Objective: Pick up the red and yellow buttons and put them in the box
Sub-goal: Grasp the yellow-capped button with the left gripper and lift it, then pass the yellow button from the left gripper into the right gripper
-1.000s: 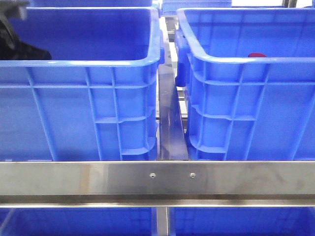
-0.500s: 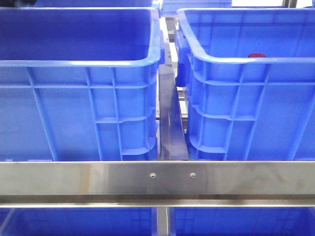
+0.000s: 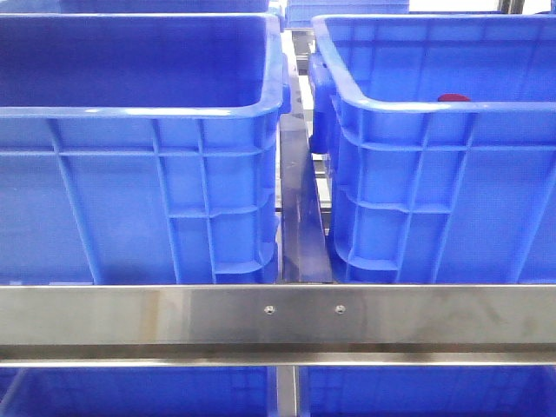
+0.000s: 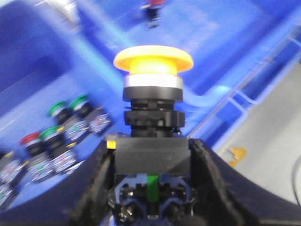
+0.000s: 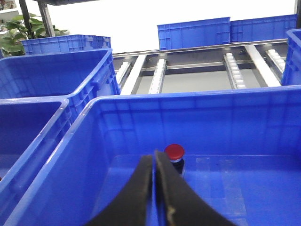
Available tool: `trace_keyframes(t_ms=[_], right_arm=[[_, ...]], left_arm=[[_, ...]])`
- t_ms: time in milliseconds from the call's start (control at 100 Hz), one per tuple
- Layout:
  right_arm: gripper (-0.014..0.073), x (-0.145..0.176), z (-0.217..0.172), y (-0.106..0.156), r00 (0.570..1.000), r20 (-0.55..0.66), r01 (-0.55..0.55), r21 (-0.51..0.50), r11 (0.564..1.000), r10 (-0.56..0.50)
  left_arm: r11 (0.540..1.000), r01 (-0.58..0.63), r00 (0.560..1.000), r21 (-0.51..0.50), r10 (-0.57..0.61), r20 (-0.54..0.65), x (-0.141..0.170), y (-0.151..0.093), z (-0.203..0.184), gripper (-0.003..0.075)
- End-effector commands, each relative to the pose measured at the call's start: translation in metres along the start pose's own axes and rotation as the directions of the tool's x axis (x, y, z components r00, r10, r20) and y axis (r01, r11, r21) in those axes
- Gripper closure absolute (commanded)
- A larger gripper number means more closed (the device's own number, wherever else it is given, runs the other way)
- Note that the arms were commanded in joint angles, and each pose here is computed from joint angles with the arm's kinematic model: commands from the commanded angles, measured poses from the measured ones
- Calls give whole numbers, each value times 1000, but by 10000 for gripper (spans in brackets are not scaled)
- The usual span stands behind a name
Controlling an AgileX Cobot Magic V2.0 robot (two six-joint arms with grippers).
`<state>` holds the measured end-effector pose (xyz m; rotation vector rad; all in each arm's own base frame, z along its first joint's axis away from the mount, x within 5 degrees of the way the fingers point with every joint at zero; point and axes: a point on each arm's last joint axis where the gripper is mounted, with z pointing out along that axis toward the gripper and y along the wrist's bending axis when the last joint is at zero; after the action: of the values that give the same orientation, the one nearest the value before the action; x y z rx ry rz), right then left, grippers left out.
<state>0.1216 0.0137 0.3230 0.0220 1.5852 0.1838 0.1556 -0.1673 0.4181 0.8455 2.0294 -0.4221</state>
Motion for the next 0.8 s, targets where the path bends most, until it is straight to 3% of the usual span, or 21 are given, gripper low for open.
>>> trace_keyframes(t_ms=[0, 220, 410, 570, 790], right_arm=[[414, -8, -1, 3, 1000, 24, 18, -23, 1000, -18], [60, -8, -1, 7, 999, 19, -44, -68, 997, 45], [20, -11, -3, 23, 983, -5, -180, -254, 950, 185], [21, -18, 2, 45, 938, -94, -337, -480, 810, 334], [21, -32, 19, 71, 861, -314, -499, -670, 550, 400]], left_arm=[[999, -31, 994, 26, 28, 109, -12, -7, -15, 739], [999, -37, 994, 34, 33, 108, -12, -10, -16, 739], [999, -37, 994, 34, 33, 106, -12, -10, -16, 739], [999, -37, 994, 34, 33, 106, -12, -10, -16, 739], [999, -36, 996, 32, 33, 88, -10, -9, -15, 739]])
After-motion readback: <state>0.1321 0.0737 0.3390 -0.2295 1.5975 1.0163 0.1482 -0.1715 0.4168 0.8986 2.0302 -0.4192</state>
